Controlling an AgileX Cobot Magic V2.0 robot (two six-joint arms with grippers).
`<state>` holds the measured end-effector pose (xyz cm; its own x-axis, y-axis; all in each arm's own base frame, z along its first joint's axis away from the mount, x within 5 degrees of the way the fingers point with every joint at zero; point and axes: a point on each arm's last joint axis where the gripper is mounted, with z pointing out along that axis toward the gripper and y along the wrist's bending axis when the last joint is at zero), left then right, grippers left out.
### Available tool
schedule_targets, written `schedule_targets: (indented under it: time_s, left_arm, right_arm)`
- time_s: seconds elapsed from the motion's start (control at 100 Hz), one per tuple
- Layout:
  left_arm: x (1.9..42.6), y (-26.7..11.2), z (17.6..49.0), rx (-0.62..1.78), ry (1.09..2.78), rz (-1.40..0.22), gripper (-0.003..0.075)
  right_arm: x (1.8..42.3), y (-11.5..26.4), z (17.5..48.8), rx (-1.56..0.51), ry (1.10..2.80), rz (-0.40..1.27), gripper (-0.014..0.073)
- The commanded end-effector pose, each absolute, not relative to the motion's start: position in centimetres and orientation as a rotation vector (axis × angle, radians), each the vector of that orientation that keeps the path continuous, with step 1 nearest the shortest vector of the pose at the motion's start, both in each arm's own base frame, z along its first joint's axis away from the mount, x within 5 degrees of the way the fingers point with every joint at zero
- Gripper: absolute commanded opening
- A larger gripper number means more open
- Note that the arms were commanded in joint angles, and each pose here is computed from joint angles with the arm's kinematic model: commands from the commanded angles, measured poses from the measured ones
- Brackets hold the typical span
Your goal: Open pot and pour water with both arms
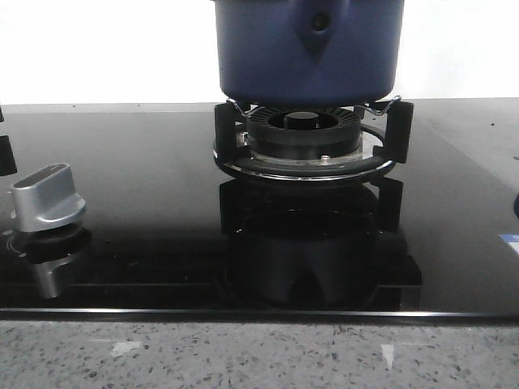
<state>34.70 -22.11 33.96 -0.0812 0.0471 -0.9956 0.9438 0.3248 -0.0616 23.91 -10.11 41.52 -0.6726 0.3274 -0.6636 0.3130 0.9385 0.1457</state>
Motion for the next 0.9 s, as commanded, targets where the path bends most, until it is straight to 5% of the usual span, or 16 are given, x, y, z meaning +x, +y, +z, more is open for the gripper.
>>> schedule_targets:
  time_s: [0.0,0.28,0.43,0.66,0.75,0.89]
  left_arm:
    - [32.9,-21.3,38.8,0.911,1.291,-1.048,0.0581]
    - [31.1,-16.2,44.1,0.848,1.186,-0.909,0.0540]
    - [29.9,-13.1,46.6,0.801,1.143,-0.816,0.0475]
    - [28.4,-9.7,48.8,0.669,1.197,-0.847,0.0181]
    - [27.7,-8.7,49.4,0.659,1.212,-0.813,-0.0017]
    - [26.3,-7.1,50.2,0.648,1.252,-0.719,-0.0020]
  right_arm:
    - [23.3,-9.9,43.6,0.427,2.249,-0.002,0.0372]
    - [23.4,-8.9,43.8,0.419,2.233,0.120,0.0367]
    - [23.6,-6.6,44.7,0.307,2.176,0.294,0.0254]
    - [24.1,-2.8,47.2,0.130,1.903,0.547,-0.0061]
    - [23.9,-1.4,47.7,0.065,1.814,0.566,-0.0053]
    - [23.6,0.6,47.3,-0.033,1.720,0.511,-0.0047]
